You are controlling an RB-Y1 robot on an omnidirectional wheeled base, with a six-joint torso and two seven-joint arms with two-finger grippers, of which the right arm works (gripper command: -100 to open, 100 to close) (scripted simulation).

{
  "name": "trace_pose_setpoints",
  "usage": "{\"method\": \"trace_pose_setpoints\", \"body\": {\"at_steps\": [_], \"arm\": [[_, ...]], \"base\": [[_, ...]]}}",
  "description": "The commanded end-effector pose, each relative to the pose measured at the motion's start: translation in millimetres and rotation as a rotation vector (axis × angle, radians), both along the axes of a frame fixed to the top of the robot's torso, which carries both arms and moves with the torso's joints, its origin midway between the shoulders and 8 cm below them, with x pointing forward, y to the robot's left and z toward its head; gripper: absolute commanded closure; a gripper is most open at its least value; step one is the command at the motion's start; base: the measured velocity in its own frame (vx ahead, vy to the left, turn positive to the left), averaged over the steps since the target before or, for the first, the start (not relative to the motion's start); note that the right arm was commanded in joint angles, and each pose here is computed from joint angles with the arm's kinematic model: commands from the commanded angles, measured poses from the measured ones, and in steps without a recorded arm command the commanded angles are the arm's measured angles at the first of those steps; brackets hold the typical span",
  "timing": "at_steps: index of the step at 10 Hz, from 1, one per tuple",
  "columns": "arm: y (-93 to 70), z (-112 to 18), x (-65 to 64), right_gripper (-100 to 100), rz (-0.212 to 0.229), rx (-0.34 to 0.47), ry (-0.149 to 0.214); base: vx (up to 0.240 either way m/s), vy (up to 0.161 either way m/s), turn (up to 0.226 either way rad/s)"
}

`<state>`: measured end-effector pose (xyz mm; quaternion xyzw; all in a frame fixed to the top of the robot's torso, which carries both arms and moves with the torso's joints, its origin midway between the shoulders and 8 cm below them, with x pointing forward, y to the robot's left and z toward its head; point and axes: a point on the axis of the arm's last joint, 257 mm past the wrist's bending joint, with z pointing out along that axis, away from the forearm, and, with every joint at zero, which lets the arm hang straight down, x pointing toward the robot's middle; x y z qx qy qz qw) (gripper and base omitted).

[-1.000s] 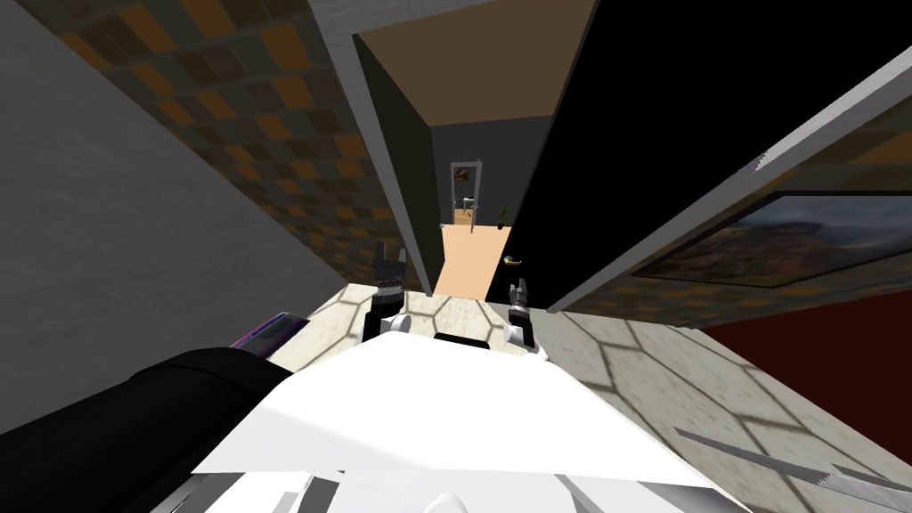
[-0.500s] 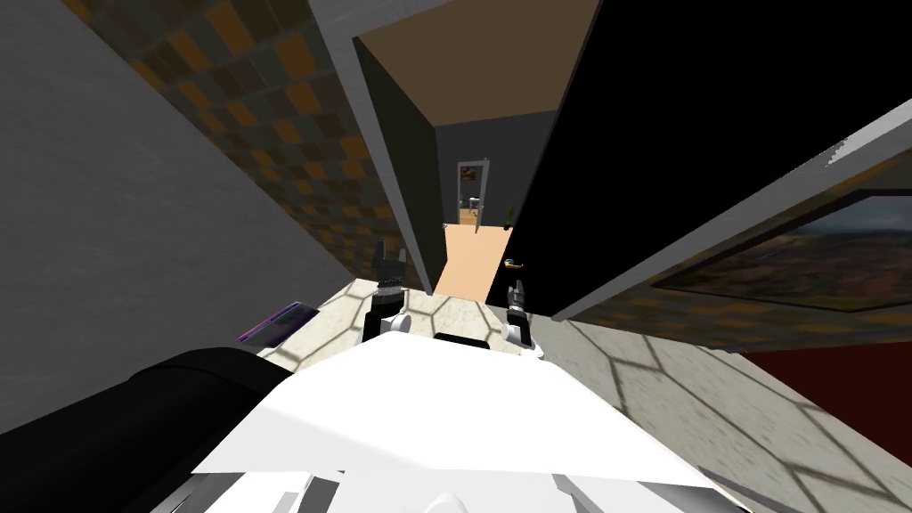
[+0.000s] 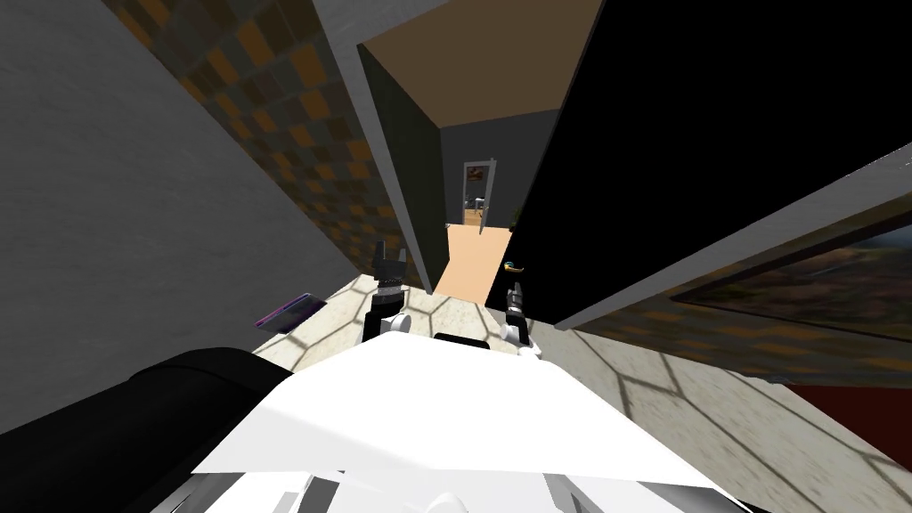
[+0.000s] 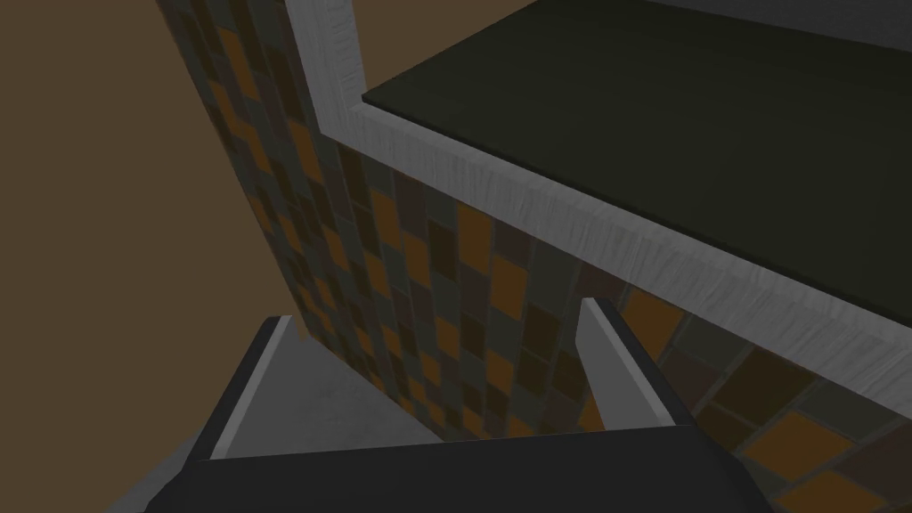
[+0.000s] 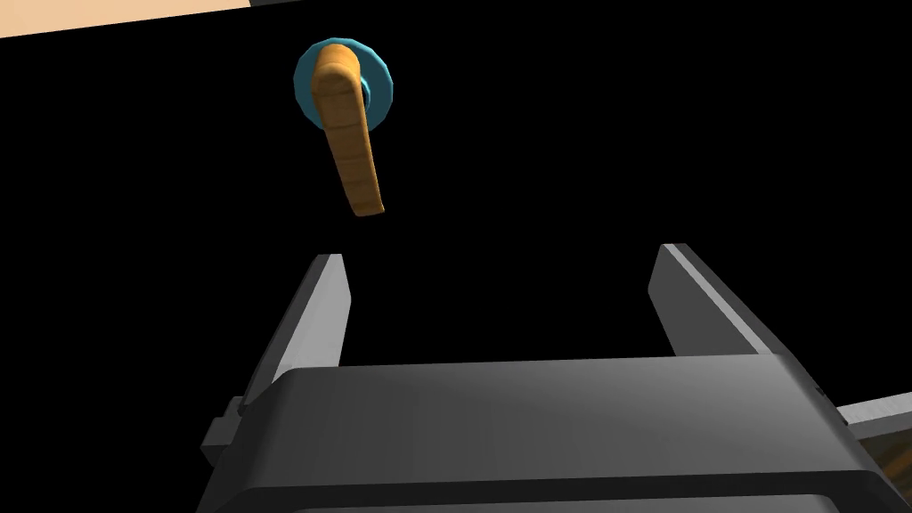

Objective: Push the door open

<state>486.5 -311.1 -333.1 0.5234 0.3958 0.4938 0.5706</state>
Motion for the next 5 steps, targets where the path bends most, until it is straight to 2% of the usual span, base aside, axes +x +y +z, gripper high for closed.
{"method": "trace_pose_setpoints", "body": {"at_steps": [1, 5], "arm": [[-0.2, -8.7, 0.9, -100, -0.006, -0.004, 0.021], [-2.2, -26.9, 1.5, -100, -0.020, -0.012, 0.065]], "base": [[0.040, -0.121, 0.124], [0.026, -0.100, 0.098]]}}
